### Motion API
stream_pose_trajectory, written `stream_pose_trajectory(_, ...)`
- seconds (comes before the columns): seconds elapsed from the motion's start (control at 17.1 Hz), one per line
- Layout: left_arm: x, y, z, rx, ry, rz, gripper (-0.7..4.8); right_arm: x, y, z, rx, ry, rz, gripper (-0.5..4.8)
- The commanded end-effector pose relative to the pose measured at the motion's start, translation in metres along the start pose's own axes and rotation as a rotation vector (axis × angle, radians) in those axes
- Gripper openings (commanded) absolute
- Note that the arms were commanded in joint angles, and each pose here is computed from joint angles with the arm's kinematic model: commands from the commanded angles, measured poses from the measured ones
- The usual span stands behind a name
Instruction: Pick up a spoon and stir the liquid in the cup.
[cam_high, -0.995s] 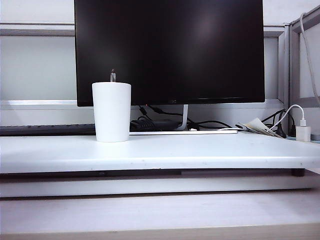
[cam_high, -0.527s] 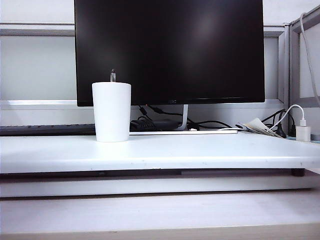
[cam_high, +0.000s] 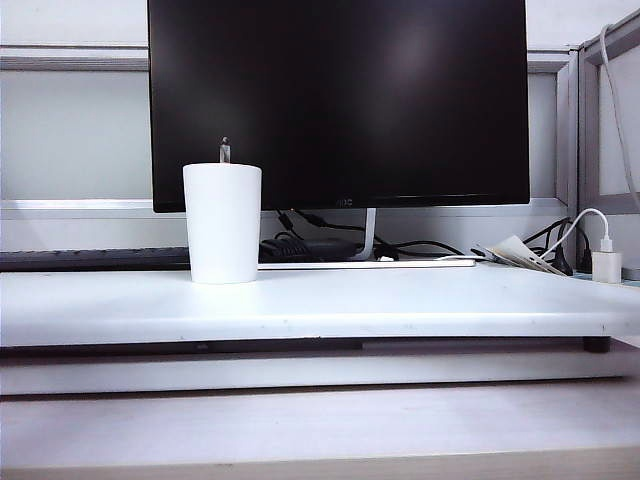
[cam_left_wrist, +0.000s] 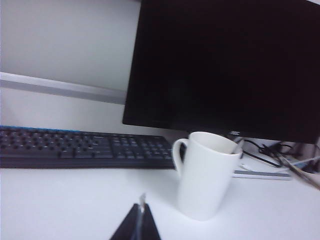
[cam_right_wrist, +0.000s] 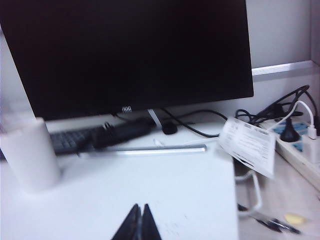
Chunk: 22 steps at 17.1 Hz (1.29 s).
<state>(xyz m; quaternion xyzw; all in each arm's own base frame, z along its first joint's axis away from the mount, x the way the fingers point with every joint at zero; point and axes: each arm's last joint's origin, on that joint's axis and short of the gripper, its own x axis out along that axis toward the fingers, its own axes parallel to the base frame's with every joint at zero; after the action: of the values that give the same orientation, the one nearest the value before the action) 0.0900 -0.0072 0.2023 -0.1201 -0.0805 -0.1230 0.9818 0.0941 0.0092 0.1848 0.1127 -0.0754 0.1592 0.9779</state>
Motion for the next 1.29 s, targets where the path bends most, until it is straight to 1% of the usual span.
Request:
stream_pose_trajectory(0.06, -0.002, -0.007, 0.02, 0.005, -0.022, -0.053, -0.05, -0.001, 0.004, 0.013, 0.031, -0.085, 0.025, -0.01)
stream_pose_trajectory(0.18, -0.001, -0.012, 0.037, 0.012, -0.021, -0.057, -0.05, -0.001, 0.005, 0.021, 0.028, -0.1, 0.011, -0.01)
stream_pose_trajectory(0.23, 0.001, -0.014, 0.044, 0.023, -0.009, -0.055, -0.05, 0.0, 0.005, 0.024, 0.034, -0.094, -0.025, -0.01)
stream_pose_trajectory(0.29, 0.006, -0.015, 0.052, 0.055, 0.017, -0.066, -0.05, 0.001, 0.005, 0.028, 0.038, -0.092, -0.056, -0.01)
stream_pose_trajectory(0.35, 0.014, -0.016, 0.06, 0.093, 0.052, -0.087, -0.05, 0.002, 0.005, 0.034, 0.037, -0.098, -0.063, -0.01)
stream_pose_trajectory(0.41, 0.025, -0.016, 0.065, 0.104, 0.094, -0.109, -0.05, 0.005, 0.006, 0.041, 0.035, -0.099, -0.058, -0.01)
stream_pose_trajectory(0.47, 0.034, -0.016, 0.067, 0.102, 0.13, -0.13, -0.05, 0.009, 0.007, 0.046, 0.034, -0.087, -0.045, -0.01)
stream_pose_trajectory(0.53, 0.051, -0.015, 0.071, 0.081, 0.194, -0.179, -0.05, 0.017, 0.008, 0.054, 0.033, -0.044, -0.02, -0.01)
stream_pose_trajectory(0.59, 0.065, -0.013, 0.071, 0.06, 0.247, -0.219, -0.05, 0.026, 0.008, 0.06, 0.019, 0.001, 0.021, -0.01)
stream_pose_trajectory(0.64, 0.076, -0.012, 0.072, 0.049, 0.273, -0.244, -0.05, 0.034, 0.009, 0.066, 0.009, 0.039, 0.056, -0.01)
stream_pose_trajectory(0.76, 0.099, -0.009, 0.075, 0.035, 0.301, -0.292, -0.05, 0.061, 0.011, 0.078, -0.022, 0.126, 0.152, -0.01)
stream_pose_trajectory(0.82, 0.113, -0.007, 0.077, 0.035, 0.313, -0.303, -0.05, 0.084, 0.017, 0.084, -0.048, 0.179, 0.221, -0.01)
stream_pose_trajectory(0.88, 0.122, -0.006, 0.078, 0.04, 0.326, -0.316, -0.05, 0.103, 0.023, 0.086, -0.054, 0.218, 0.267, -0.01)
stream_pose_trajectory(1.0, 0.145, -0.007, 0.079, 0.023, 0.372, -0.397, -0.05, 0.15, 0.048, 0.083, -0.097, 0.301, 0.404, -0.01)
stream_pose_trajectory(1.17, 0.166, -0.013, 0.074, 0.075, 0.399, -0.452, -0.05, 0.197, 0.079, 0.074, -0.126, 0.357, 0.529, -0.01)
stream_pose_trajectory(1.29, 0.177, -0.016, 0.069, 0.08, 0.438, -0.47, -0.05, 0.222, 0.096, 0.069, -0.114, 0.392, 0.613, -0.01)
